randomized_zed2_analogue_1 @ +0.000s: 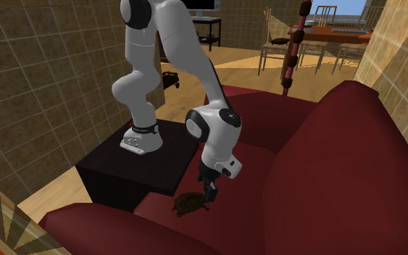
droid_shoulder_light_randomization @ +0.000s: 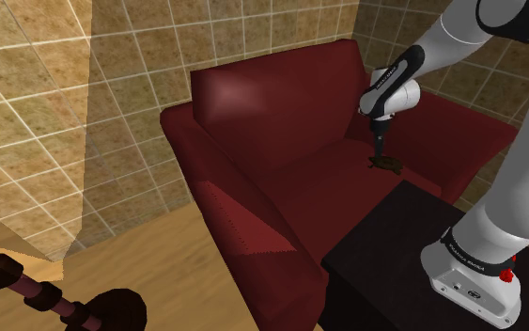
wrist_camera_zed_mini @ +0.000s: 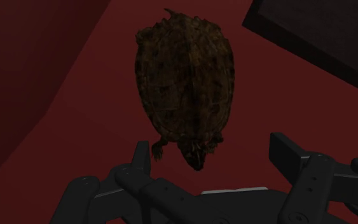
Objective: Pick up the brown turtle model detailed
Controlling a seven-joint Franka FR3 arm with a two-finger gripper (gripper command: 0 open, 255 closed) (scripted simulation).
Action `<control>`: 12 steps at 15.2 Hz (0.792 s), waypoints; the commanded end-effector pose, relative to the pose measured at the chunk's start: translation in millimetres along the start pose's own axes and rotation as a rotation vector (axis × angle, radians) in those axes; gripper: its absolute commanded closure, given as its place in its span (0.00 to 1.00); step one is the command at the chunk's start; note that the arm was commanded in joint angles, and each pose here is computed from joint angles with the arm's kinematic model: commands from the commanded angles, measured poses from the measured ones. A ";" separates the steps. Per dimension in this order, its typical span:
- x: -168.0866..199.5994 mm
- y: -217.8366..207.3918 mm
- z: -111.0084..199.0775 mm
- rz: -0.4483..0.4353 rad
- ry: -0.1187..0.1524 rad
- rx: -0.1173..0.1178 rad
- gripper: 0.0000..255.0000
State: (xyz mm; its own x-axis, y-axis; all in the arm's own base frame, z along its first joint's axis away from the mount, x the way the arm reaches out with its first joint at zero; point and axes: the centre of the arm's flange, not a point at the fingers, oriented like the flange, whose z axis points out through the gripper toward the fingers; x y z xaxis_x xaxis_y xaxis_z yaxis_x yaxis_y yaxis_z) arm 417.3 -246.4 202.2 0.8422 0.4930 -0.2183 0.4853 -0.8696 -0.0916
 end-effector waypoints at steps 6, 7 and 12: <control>7.0 9.0 36.9 -0.008 -0.003 -0.001 0.00; 7.6 9.2 39.8 -0.008 -0.003 -0.001 0.00; 7.9 9.1 40.2 -0.008 -0.003 -0.001 1.00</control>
State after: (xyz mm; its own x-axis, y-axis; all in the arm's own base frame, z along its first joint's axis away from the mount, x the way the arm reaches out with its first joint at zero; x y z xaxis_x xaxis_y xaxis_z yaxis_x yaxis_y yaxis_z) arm 419.3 -252.1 161.6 0.8381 0.4995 -0.2193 0.4922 -0.8657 -0.0912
